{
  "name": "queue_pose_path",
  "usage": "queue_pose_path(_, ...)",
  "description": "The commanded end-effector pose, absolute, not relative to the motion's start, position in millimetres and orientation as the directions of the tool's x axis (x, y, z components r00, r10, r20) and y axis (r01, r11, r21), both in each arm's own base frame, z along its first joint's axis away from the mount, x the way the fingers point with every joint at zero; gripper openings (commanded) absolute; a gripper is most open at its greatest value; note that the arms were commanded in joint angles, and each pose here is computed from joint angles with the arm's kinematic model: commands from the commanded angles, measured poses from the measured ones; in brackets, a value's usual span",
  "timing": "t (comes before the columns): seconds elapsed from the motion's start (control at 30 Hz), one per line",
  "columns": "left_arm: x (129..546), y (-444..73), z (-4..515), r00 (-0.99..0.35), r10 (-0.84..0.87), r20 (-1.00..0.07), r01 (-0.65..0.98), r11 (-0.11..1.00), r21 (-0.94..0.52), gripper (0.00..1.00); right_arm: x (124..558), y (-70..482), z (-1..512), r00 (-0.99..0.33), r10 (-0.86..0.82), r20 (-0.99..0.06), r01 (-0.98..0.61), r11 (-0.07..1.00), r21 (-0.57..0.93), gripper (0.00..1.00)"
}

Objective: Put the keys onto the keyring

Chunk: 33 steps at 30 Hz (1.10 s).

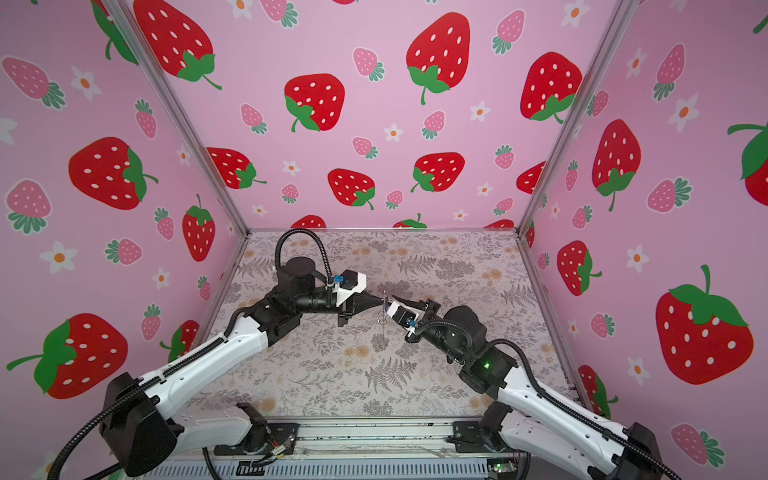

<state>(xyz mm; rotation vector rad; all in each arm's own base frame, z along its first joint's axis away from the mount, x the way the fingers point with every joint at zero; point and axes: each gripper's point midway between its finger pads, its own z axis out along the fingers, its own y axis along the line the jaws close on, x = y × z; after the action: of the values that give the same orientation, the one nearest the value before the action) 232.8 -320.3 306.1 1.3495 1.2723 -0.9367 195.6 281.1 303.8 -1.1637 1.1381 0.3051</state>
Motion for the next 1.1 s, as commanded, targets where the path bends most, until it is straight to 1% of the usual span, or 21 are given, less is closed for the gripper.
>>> queue_pose_path(0.0, 226.3, -320.0, 333.6, 0.208, 0.152, -0.966, 0.976, 0.040, 0.216, 0.00, 189.1, 287.2, 306.0, 0.491, -0.360, -0.793, -0.718, 0.349, -0.603, 0.21)
queue_pose_path(0.1, 225.8, -320.2, 333.9, 0.208, 0.153, -0.966, 0.976, 0.036, 0.216, 0.00, 188.0, 287.8, 299.7, 0.499, -0.391, -0.773, -0.719, 0.312, -0.622, 0.20)
queue_pose_path(0.4, 225.2, -320.7, 331.5, 0.197, 0.157, -0.968, 0.979, 0.028, 0.203, 0.00, 190.5, 287.8, 297.9, 0.517, -0.415, -0.748, -0.699, 0.299, -0.649, 0.06)
queue_pose_path(0.57, 232.0, -319.7, 333.2, 0.198, 0.162, -0.967, 0.975, 0.071, 0.211, 0.00, 192.7, 285.6, 289.6, 0.527, -0.457, -0.717, -0.683, 0.274, -0.677, 0.00)
queue_pose_path(0.67, 239.7, -319.3, 337.6, 0.195, 0.147, -0.970, 0.970, 0.119, 0.214, 0.00, 192.5, 284.4, 283.5, 0.532, -0.471, -0.704, -0.679, 0.260, -0.687, 0.00)
queue_pose_path(0.83, 252.2, -319.5, 340.9, 0.192, 0.097, -0.977, 0.955, 0.210, 0.208, 0.00, 192.7, 286.4, 278.1, 0.521, -0.473, -0.711, -0.692, 0.254, -0.675, 0.00)
queue_pose_path(1.07, 252.8, -329.3, 337.8, 0.184, 0.051, -0.982, 0.955, 0.229, 0.191, 0.00, 192.1, 294.3, 291.1, 0.513, -0.405, -0.757, -0.712, 0.292, -0.638, 0.00)
